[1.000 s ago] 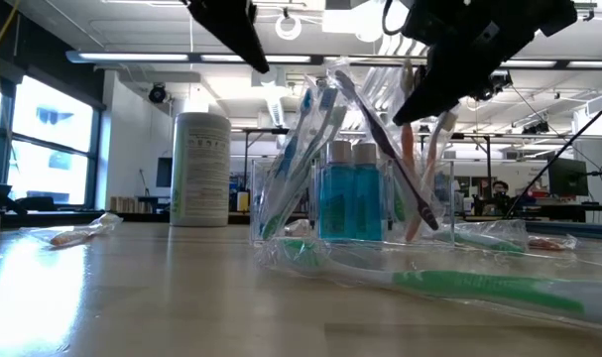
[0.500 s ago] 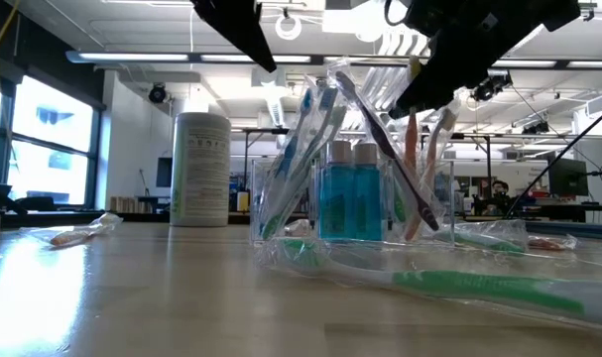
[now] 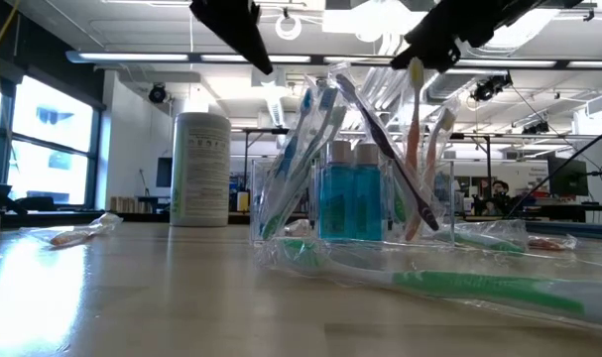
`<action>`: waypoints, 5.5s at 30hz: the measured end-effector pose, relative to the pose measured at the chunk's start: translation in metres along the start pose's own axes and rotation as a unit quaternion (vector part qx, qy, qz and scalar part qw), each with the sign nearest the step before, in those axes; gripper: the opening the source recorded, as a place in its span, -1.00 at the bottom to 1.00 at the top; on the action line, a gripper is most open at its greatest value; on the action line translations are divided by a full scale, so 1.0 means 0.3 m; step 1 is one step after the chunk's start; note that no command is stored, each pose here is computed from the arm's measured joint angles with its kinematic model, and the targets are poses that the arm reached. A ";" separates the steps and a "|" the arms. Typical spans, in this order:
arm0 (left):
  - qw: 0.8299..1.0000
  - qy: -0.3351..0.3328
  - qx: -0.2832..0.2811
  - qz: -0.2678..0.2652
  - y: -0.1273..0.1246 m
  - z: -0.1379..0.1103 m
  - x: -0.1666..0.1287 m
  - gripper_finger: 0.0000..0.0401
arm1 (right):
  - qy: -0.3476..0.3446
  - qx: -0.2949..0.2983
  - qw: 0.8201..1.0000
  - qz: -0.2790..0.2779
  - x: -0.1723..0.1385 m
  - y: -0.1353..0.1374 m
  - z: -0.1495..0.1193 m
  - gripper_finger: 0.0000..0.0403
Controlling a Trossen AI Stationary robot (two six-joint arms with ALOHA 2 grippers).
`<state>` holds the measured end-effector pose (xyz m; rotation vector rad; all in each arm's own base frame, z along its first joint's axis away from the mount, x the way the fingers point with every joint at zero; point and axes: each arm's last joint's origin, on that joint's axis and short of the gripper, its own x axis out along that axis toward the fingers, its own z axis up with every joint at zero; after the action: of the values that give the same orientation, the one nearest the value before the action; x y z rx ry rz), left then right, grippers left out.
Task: Pick & Place toothbrushing station
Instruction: Put the orange toothbrush into the left section of the transparent organizer
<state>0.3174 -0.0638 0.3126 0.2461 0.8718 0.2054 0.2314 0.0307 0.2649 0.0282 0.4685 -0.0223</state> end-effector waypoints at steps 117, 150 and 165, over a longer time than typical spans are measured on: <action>0.705 0.363 -0.606 0.069 0.167 -0.631 0.286 -0.09 | 0.010 0.028 0.997 0.074 -0.144 -0.007 -0.001 0.34; 0.846 0.258 -0.463 0.057 0.152 -0.562 0.313 -0.98 | 0.066 0.052 0.994 0.065 -0.125 -0.008 -0.035 0.34; 0.886 0.240 -0.365 0.154 0.139 -0.318 0.110 -0.98 | 0.180 0.092 0.979 0.037 -0.025 0.000 -0.108 0.34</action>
<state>0.2610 -0.0028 0.2419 -0.3990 1.1774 0.9006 0.2100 0.0319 0.2395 0.2341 0.8275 0.0139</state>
